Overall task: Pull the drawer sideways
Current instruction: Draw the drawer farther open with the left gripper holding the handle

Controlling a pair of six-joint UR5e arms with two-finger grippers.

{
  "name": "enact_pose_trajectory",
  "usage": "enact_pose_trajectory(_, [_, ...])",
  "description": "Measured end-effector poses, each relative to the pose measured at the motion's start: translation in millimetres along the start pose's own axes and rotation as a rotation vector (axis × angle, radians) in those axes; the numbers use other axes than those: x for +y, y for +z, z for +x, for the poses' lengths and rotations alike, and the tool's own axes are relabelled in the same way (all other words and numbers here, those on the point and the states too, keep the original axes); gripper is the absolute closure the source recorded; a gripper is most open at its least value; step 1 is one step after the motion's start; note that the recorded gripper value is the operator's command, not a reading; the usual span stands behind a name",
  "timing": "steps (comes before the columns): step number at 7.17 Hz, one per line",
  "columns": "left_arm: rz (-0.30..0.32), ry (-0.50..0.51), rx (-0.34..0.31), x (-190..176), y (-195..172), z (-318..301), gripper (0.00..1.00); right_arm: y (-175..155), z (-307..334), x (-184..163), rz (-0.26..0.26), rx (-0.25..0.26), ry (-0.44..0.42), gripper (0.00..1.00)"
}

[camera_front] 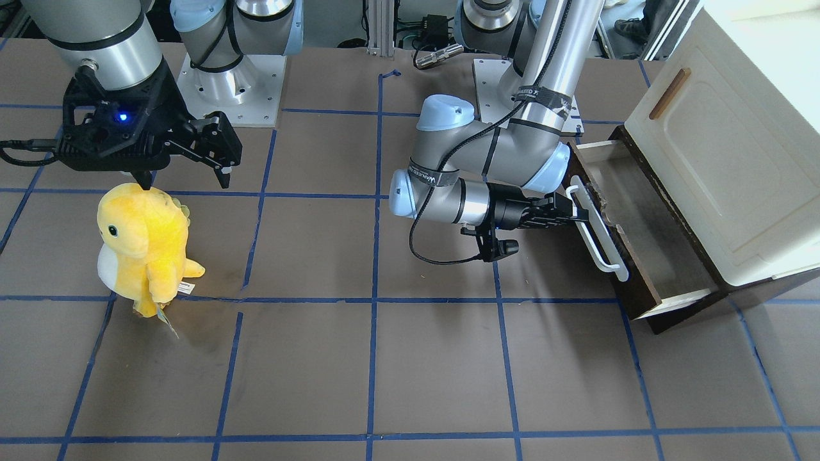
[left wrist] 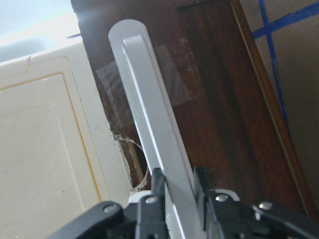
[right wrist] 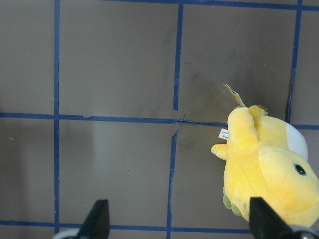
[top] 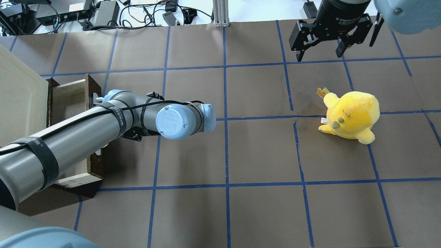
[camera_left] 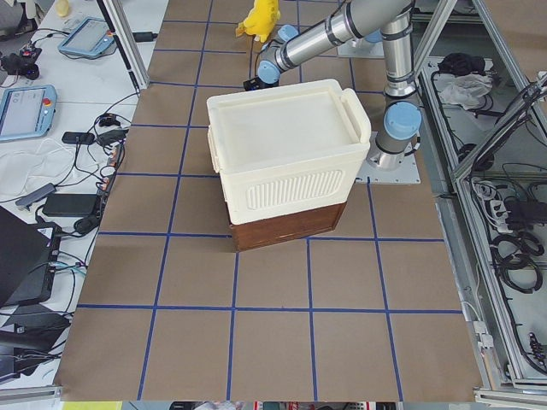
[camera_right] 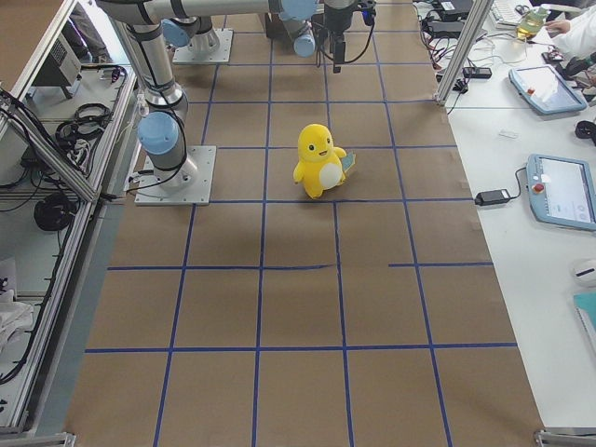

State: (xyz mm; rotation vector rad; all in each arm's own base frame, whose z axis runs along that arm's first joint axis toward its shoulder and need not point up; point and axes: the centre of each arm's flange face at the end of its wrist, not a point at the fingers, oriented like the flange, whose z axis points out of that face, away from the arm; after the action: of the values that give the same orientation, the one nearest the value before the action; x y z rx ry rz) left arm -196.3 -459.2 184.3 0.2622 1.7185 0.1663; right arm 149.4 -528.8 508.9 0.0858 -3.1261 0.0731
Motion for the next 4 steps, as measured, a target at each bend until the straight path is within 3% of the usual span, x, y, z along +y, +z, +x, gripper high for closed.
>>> enact_pose_trajectory(3, [0.011,0.006,-0.004,1.6,-4.7,1.0,0.89,0.0,0.0,0.0,0.0,0.0,0.0,0.0])
enact_pose_trajectory(4, [0.011,0.006,-0.004,1.9,-4.9,0.6,0.24,0.0,0.0,0.0,0.0,0.0,0.0,0.0])
